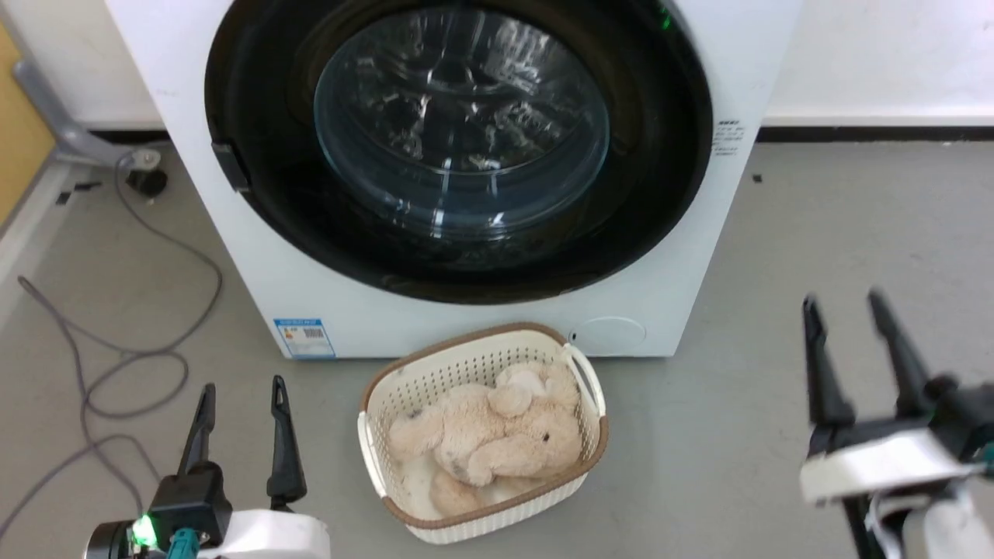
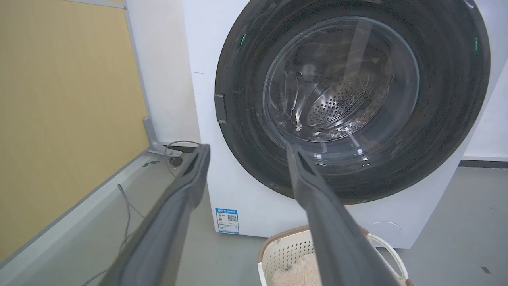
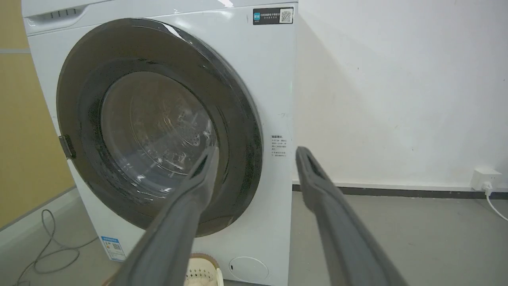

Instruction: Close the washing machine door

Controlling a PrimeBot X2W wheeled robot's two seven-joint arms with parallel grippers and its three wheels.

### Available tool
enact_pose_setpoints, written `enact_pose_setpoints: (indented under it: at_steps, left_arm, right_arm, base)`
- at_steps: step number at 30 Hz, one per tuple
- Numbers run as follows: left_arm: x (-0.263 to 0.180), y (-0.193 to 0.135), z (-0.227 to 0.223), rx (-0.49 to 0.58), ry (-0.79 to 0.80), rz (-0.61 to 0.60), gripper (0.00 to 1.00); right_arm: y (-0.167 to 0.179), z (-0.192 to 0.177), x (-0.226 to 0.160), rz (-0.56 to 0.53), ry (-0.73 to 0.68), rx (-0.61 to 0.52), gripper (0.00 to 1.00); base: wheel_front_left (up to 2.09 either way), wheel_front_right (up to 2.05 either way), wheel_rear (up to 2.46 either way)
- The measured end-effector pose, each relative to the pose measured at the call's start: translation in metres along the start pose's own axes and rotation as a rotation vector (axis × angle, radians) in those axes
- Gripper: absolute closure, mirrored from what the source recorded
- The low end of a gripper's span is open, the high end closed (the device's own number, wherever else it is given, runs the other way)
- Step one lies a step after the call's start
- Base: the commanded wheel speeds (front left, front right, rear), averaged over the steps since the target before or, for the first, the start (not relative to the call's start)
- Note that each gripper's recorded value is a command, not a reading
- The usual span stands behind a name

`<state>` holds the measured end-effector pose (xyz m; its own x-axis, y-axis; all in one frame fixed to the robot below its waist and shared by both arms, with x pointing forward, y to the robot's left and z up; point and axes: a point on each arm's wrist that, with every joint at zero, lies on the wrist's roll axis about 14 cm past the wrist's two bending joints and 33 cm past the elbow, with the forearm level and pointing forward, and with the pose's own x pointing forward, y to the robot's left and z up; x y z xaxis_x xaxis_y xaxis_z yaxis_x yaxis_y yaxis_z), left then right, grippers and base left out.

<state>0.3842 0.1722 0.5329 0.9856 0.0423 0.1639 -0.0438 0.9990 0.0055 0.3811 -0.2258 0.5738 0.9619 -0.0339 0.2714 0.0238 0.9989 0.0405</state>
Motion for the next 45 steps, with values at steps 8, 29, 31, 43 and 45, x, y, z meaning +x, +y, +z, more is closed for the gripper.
enact_pose_setpoints:
  at_steps: [8,29,31,43,45]
  left_arm:
    - [-0.007,-0.004,0.004,0.012,-0.008,-0.015,0.0]
    - [-0.015,-0.004,-0.001,0.014,0.024,-0.02,1.0]
    - [-0.015,-0.005,-0.002,0.013,0.027,-0.025,1.0]
    - [-0.016,-0.003,-0.003,0.013,0.046,-0.025,1.0]
    - [-0.016,-0.002,-0.004,0.013,0.052,-0.024,1.0]
  right_arm:
    - [0.002,-0.027,-0.037,-0.026,0.096,0.027,0.0]
    - [0.004,-0.03,-0.046,-0.028,0.12,0.033,1.0]
    - [0.005,-0.031,-0.045,-0.024,0.123,0.034,1.0]
    - [0.012,-0.032,-0.042,0.0,0.141,0.016,1.0]
    - [0.014,-0.033,-0.042,0.006,0.146,0.013,1.0]
  base:
    - [0.0,0.0,0.0]
    - [0.0,0.0,0.0]
    - [0.0,0.0,0.0]
    - [0.0,0.0,0.0]
    - [0.0,0.0,0.0]
